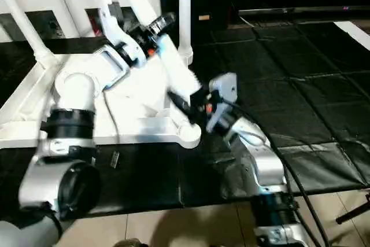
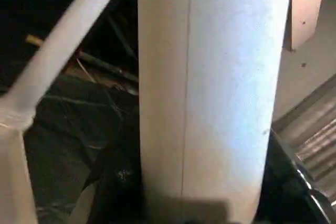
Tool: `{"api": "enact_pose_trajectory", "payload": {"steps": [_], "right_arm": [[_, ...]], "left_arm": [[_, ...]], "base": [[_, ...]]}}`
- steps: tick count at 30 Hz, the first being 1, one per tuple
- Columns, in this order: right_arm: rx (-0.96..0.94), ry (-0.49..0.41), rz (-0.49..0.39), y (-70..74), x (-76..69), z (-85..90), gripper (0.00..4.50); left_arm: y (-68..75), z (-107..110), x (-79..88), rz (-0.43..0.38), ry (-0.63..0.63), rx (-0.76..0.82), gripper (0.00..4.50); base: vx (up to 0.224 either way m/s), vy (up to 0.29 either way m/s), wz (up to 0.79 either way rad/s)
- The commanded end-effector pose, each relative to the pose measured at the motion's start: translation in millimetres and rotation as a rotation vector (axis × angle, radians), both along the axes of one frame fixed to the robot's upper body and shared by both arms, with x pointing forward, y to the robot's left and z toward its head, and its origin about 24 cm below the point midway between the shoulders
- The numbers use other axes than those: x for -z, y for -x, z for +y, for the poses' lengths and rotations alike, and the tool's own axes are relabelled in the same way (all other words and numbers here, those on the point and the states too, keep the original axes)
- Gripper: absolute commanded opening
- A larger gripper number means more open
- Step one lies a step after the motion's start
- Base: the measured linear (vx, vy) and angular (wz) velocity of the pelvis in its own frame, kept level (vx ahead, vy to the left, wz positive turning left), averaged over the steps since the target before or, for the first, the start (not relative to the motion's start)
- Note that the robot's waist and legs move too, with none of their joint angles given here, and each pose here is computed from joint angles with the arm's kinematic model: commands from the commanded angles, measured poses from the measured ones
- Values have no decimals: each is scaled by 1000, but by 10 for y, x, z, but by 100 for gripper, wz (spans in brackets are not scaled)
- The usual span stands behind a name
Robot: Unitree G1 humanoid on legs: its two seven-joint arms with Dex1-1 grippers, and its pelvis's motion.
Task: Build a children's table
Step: Pick table leg
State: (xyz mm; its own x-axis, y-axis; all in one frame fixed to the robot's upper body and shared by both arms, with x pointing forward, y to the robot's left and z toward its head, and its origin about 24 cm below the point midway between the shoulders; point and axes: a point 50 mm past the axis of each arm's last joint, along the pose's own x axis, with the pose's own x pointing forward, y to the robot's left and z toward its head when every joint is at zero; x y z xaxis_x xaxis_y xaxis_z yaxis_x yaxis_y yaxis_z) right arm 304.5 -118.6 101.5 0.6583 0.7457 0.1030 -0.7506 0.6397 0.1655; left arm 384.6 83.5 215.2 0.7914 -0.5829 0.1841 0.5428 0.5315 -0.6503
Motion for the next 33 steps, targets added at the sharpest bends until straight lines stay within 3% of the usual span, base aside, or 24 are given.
{"api": "enact_pose_trajectory", "payload": {"steps": [1, 4, 5, 8, 14, 18, 21, 26, 27, 33], "right_arm": [[-56, 6, 26, 55, -38, -8, 406], [-66, 79, 19, 84, -24, -60, 432], [-70, 100, -24, 94, -71, -108, 438], [-53, 8, -91, 48, -257, -225, 450], [-37, -6, -67, -40, -444, -376, 450], [-39, 14, -51, -79, -477, -395, 450], [-185, -26, -54, -68, -586, -335, 450], [-349, 22, 0, -11, -577, -258, 450], [-393, 44, 44, -1, -554, -241, 450], [-502, 91, 124, -28, -501, -189, 450]], "left_arm": [[8, 0, -87, -92, -103, 12, 190], [11, 7, -66, -134, -184, 30, 190], [31, -1, -42, -177, -254, 73, 190], [70, -1, -21, -229, -325, 145, 190], [170, -15, 18, -298, -393, 295, 190], [211, -34, 24, -318, -396, 346, 190], [310, -81, 40, -363, -413, 459, 190], [401, -130, 31, -390, -404, 547, 190], [434, -145, 19, -402, -399, 572, 190], [544, -204, -12, -423, -361, 653, 190]], "base": [[0, 0, 0], [0, 0, 0], [0, 0, 0], [0, 0, 0], [0, 0, 0], [0, 0, 0], [0, 0, 0], [0, 0, 0], [0, 0, 0], [0, 0, 0]]}}
